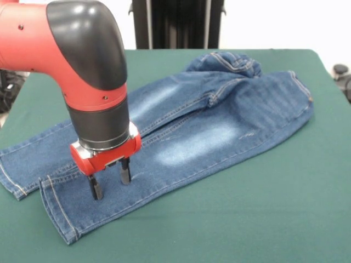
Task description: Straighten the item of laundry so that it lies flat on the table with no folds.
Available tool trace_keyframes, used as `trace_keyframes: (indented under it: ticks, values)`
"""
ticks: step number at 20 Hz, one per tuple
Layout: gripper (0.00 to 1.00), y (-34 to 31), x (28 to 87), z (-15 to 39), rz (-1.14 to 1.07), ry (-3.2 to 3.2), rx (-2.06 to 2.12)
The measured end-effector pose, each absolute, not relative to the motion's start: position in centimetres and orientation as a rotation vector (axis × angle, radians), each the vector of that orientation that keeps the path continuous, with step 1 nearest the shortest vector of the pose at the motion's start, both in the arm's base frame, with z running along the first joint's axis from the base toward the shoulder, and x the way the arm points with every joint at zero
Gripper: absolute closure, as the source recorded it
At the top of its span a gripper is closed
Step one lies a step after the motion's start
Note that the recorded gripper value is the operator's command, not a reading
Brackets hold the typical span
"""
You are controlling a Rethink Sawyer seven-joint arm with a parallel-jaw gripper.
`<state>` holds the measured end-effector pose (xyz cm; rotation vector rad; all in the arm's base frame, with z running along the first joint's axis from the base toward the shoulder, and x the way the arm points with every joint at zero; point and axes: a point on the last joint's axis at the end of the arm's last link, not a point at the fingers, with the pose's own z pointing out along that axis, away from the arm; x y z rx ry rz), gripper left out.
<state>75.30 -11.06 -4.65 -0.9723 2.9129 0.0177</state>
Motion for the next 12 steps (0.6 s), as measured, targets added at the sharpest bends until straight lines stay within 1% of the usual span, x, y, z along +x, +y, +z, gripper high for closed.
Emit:
trace_keyframes:
  ticks: [12]
  values:
    - [0.00,-11.52,76.10,-4.79,0.076,2.876,-0.915]
